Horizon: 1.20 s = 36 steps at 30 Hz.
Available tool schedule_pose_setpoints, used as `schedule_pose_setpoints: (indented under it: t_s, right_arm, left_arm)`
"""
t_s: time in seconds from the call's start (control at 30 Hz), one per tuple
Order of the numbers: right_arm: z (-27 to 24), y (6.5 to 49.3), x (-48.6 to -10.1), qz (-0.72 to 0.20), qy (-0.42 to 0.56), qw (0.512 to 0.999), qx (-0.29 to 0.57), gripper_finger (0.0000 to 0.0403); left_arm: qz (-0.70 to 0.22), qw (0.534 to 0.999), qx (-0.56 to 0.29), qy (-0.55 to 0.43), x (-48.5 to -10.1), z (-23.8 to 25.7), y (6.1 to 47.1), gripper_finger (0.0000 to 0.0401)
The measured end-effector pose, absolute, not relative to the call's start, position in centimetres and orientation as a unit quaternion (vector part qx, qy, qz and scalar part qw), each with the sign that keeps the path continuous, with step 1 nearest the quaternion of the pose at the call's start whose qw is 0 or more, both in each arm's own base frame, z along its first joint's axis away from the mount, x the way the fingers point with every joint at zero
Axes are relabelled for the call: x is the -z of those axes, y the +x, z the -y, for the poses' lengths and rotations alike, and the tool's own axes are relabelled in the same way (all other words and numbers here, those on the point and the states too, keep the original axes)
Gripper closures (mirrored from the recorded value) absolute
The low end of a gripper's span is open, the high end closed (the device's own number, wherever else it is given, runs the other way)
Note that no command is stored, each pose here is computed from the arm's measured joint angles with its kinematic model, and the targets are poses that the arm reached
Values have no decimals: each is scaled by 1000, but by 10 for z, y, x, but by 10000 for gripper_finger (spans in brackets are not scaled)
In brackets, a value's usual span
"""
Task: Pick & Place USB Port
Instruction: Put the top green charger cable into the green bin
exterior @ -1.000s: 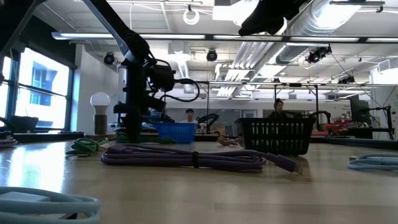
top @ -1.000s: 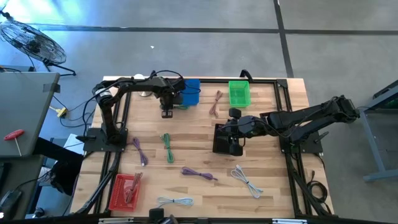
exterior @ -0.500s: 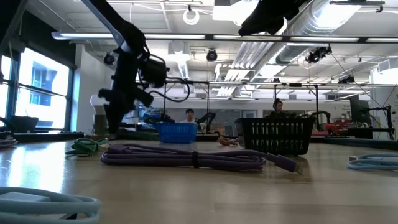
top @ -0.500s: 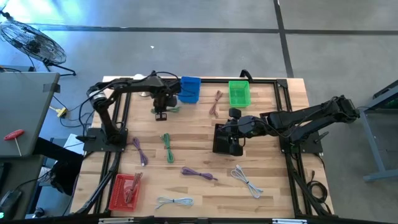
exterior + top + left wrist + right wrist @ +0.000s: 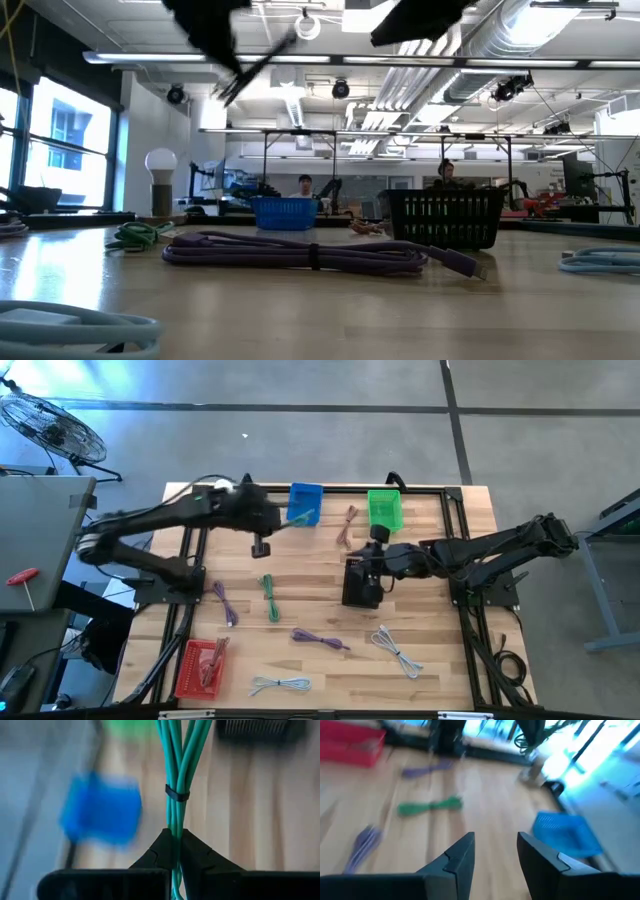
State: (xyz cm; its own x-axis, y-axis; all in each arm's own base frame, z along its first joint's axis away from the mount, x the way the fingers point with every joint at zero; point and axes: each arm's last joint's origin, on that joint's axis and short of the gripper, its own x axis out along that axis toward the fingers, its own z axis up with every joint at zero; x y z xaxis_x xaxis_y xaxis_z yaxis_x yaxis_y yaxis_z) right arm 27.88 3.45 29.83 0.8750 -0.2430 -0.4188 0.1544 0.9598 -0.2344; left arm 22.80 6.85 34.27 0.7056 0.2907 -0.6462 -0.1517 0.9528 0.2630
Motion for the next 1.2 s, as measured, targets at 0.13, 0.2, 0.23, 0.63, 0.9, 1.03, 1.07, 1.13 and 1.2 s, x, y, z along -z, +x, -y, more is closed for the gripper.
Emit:
schedule_pose_setpoints:
  t_s: [0.13, 0.2, 0.23, 0.63, 0.9, 1.03, 1.07, 1.13, 1.2]
  right_arm:
    - [-35, 284, -312, -160, -115, 974, 115, 263]
    - [-35, 286, -319, -122, -127, 978, 109, 263]
    - [-36, 287, -323, -103, -134, 980, 105, 263]
    - [-40, 289, -348, 24, -163, 985, 55, 263]
    - [-40, 290, -345, 11, -165, 985, 49, 263]
    - [-40, 290, -345, 11, -164, 985, 49, 263]
    - [-40, 290, -345, 11, -164, 985, 49, 263]
    - [-40, 290, -345, 11, -164, 985, 49, 263]
    - [-40, 290, -345, 11, -164, 985, 50, 263]
  left_arm:
    - [-164, 975, -87, 123, -371, -47, 218, 393]
    - [-101, 984, -76, 129, -371, -41, 215, 393]
    - [-80, 986, -69, 128, -369, -39, 215, 393]
    - [90, 989, 82, 80, -327, -31, 245, 393]
    - [101, 985, 116, 83, -308, -33, 272, 393]
    - [120, 981, 134, 76, -306, -33, 277, 393]
    - [125, 980, 134, 77, -307, -33, 278, 393]
    - [125, 980, 136, 75, -308, -33, 279, 393]
    - [127, 978, 145, 76, -311, -33, 282, 393]
